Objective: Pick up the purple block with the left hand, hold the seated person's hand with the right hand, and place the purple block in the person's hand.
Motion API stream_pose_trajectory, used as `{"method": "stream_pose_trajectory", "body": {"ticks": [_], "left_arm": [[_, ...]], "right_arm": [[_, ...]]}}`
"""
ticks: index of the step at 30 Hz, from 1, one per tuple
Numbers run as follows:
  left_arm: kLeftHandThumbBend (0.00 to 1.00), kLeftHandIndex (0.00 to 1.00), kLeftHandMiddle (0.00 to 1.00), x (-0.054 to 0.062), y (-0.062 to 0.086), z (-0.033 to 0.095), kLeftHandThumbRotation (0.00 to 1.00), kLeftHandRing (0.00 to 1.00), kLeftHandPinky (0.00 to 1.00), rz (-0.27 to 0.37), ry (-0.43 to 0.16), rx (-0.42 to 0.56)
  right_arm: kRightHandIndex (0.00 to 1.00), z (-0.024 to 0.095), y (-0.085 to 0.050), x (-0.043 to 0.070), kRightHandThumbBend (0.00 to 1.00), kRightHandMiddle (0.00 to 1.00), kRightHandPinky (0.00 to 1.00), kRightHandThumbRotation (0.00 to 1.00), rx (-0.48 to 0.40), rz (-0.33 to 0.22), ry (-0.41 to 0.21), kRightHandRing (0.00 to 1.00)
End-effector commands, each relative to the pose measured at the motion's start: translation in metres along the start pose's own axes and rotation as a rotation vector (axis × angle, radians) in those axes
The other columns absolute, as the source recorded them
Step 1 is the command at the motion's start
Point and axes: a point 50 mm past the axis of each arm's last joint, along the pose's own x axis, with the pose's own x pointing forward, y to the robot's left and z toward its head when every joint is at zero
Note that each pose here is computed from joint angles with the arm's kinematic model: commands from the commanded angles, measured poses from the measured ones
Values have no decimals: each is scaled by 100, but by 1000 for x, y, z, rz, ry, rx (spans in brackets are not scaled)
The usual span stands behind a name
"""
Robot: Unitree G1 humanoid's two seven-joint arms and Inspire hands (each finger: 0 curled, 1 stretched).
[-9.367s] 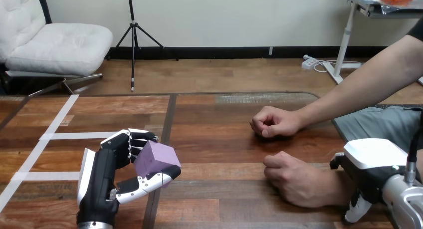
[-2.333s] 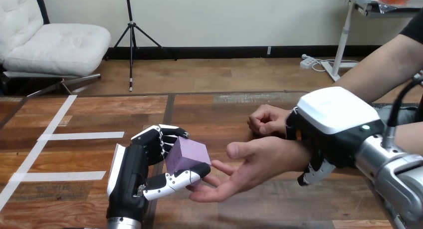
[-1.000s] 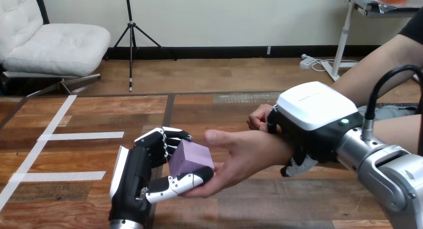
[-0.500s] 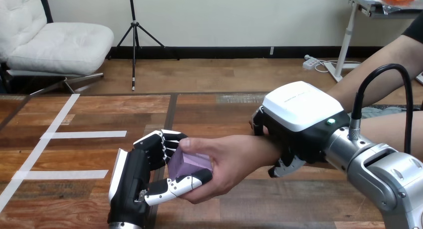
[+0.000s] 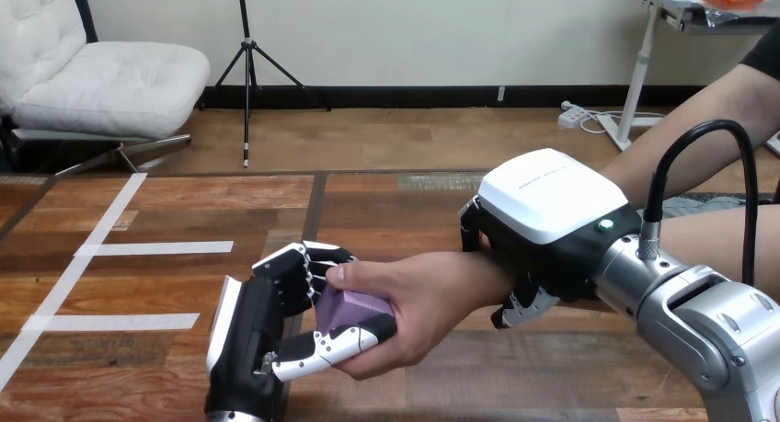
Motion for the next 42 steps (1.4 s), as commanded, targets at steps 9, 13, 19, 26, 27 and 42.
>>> {"method": "stream_pose_trajectory", "body": {"ticks": [9, 13, 19, 26, 27, 42], "left_arm": [[82, 45, 45, 15, -20, 16, 0, 37, 31, -79, -91, -9], [81, 45, 45, 15, -21, 16, 0, 38, 31, -82, -88, -20], [81, 45, 45, 15, -21, 15, 0, 38, 31, -82, -89, -15], [81, 45, 45, 15, -20, 15, 0, 38, 31, -81, -83, -23], [81, 45, 45, 15, -20, 15, 0, 38, 31, -80, -83, -24], [82, 45, 44, 15, -18, 15, 0, 37, 31, -82, -80, -24]], "right_arm": [[50, -5, -23, 3, 76, 45, 27, 0, -15, -115, 14, 35], [50, -5, -23, 3, 75, 45, 28, 0, -8, -109, 19, 36], [50, -6, -23, 2, 74, 45, 28, 0, -17, -108, 23, 36], [49, -7, -22, 2, 74, 45, 28, 0, -22, -117, 22, 36], [49, -7, -22, 2, 75, 45, 28, 0, -20, -117, 21, 35], [57, -8, -20, 0, 79, 41, 25, 0, -60, -133, 15, 32]]}}
